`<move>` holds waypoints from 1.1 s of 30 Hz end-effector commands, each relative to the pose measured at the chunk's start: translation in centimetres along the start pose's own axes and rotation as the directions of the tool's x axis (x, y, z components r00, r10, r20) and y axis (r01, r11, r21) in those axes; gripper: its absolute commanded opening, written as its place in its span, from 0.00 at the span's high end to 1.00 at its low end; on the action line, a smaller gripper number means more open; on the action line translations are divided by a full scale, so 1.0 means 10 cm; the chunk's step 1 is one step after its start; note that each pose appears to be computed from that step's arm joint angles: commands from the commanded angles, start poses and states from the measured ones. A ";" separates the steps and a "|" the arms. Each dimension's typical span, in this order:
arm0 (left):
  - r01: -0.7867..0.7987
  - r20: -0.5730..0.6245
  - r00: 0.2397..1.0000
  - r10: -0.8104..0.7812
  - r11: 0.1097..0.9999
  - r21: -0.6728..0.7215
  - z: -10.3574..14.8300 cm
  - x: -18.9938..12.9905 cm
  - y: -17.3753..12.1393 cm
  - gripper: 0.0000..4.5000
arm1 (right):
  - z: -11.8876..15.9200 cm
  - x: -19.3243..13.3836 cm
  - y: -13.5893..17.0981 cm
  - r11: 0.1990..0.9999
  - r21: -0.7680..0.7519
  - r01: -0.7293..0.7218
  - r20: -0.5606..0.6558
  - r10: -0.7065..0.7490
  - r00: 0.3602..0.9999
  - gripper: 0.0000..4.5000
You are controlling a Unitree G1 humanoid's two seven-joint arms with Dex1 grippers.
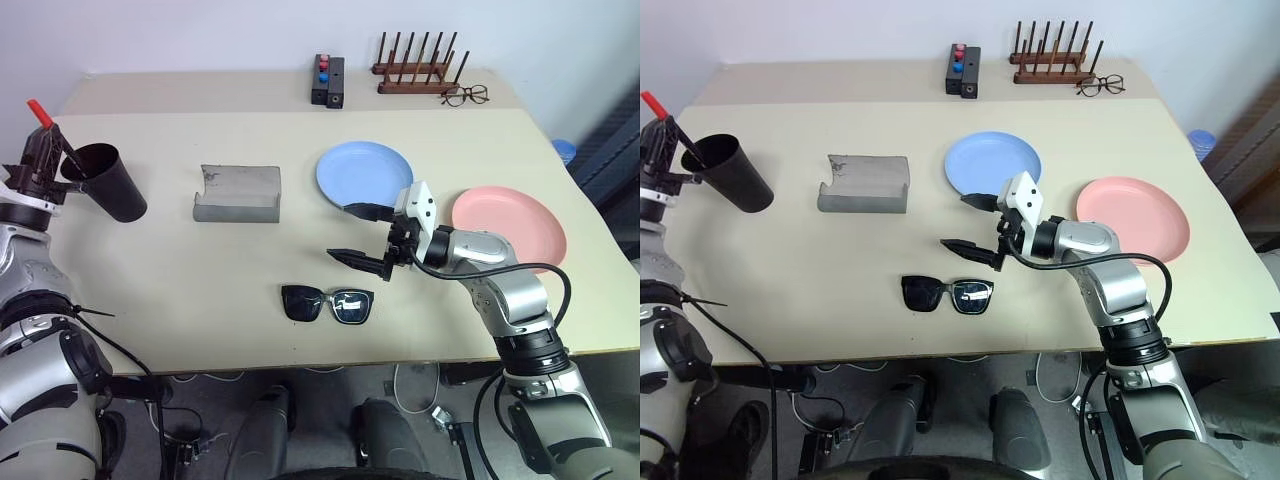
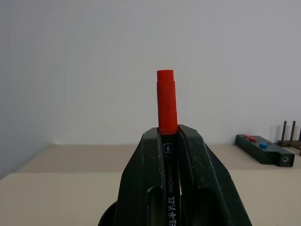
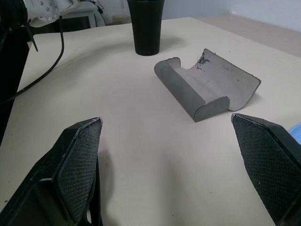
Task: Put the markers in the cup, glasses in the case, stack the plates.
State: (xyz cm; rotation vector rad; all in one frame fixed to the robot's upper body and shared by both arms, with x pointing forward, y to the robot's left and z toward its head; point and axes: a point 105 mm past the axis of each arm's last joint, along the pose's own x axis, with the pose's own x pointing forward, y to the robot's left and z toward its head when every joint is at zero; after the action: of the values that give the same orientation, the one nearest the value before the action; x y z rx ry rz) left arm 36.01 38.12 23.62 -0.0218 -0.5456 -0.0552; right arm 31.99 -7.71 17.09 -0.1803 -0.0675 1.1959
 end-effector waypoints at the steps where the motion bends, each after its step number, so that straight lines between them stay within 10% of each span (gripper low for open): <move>1: -0.038 0.039 0.999 0.037 0.999 0.016 0.10 0.02 0.06 0.79 | 0.12 0.01 0.02 0.999 -0.045 -0.009 0.026 0.010 1.000 0.00; 8: 0.018 0.069 0.997 -0.020 0.999 0.026 0.22 0.11 -0.03 0.04 | 0.12 0.00 0.01 0.999 -0.047 -0.004 0.023 0.005 1.000 0.00; 15: 0.498 0.072 0.867 -0.493 0.860 -0.108 0.47 0.44 -0.99 0.02 | 0.12 -0.03 -0.03 0.999 -0.043 0.000 0.024 0.001 1.000 0.00; 20: 0.727 -0.176 0.637 -0.750 0.661 -0.185 0.04 0.37 -1.66 0.02 | 0.07 -0.24 -0.31 0.994 -0.078 0.079 -0.020 -0.081 0.997 0.00; 33: 0.753 -0.498 0.407 -0.765 0.590 -0.291 -0.83 0.22 -1.86 0.02 | 0.40 -0.64 -0.38 0.981 -0.021 0.194 0.178 -0.187 0.966 0.00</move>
State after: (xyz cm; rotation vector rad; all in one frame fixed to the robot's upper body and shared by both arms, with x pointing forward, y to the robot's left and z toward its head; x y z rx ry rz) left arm 40.86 19.08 16.81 0.1937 0.1485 -0.9745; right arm 33.29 -14.80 20.92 -0.0974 -0.2051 1.0098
